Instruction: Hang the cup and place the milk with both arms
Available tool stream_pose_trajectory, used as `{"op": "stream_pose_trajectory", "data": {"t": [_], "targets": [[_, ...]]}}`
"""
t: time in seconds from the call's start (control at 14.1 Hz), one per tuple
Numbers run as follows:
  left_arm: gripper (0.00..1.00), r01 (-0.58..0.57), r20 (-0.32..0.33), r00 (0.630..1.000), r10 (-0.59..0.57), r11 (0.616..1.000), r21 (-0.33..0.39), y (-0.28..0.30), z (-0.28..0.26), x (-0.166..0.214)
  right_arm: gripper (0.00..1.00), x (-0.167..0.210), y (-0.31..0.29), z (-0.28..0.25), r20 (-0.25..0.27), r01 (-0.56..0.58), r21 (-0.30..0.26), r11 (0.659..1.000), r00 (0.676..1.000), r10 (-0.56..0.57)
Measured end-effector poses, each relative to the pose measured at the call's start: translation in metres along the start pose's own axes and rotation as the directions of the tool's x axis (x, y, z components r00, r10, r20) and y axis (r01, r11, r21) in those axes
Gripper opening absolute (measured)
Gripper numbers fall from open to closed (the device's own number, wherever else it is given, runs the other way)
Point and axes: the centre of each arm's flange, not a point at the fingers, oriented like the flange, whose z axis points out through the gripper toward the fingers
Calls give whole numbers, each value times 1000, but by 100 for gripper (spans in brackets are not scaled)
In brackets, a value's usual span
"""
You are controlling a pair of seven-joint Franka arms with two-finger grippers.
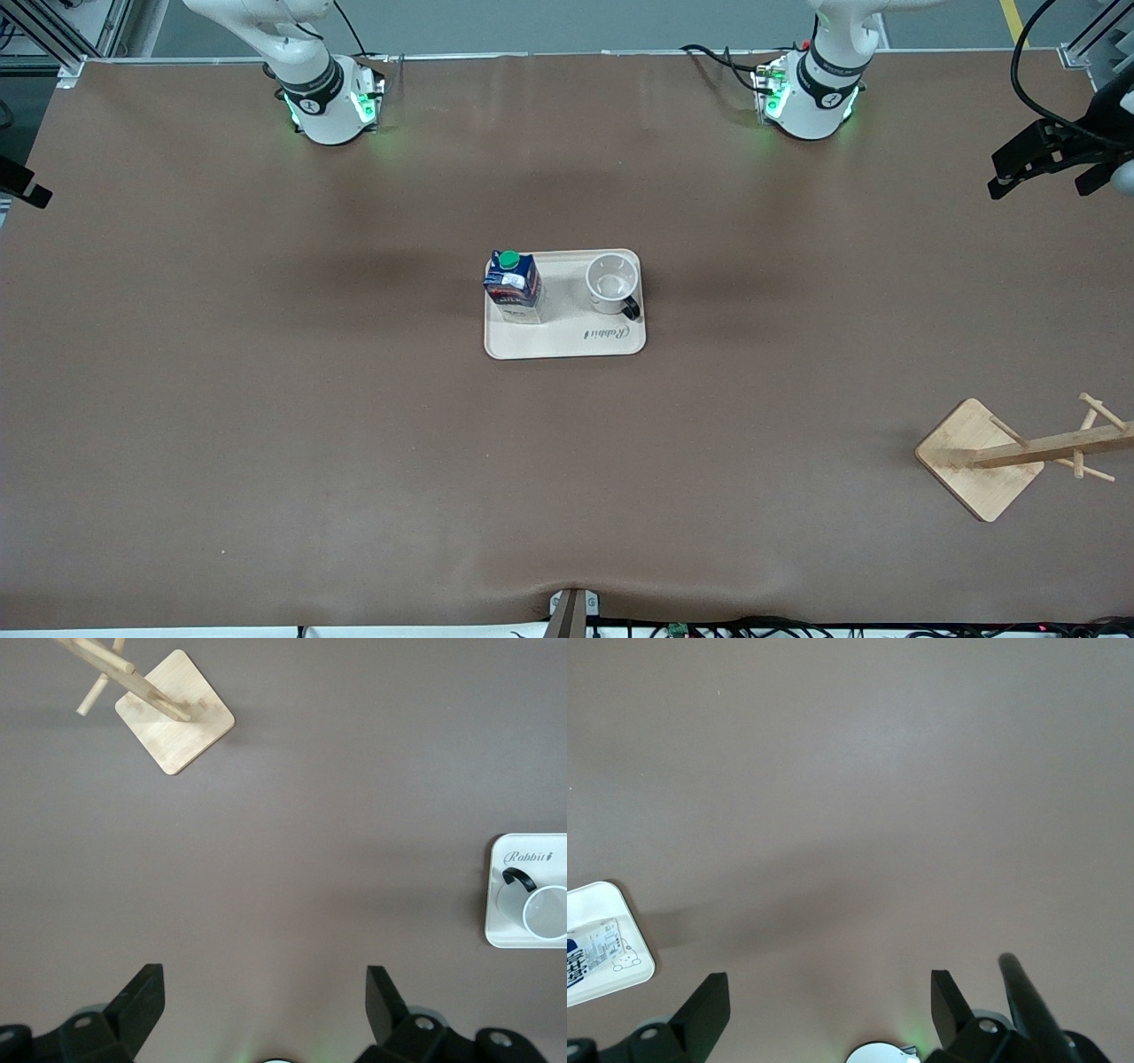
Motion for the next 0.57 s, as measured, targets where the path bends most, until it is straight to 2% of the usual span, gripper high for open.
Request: {"op": "stream_pose_trajectory", "data": {"t": [0.57], "targets": [[100,-3,22,1000,3,1000,0,1,10,6,100,0,0,1,5,-1,-1,1000,1000,1]]}}
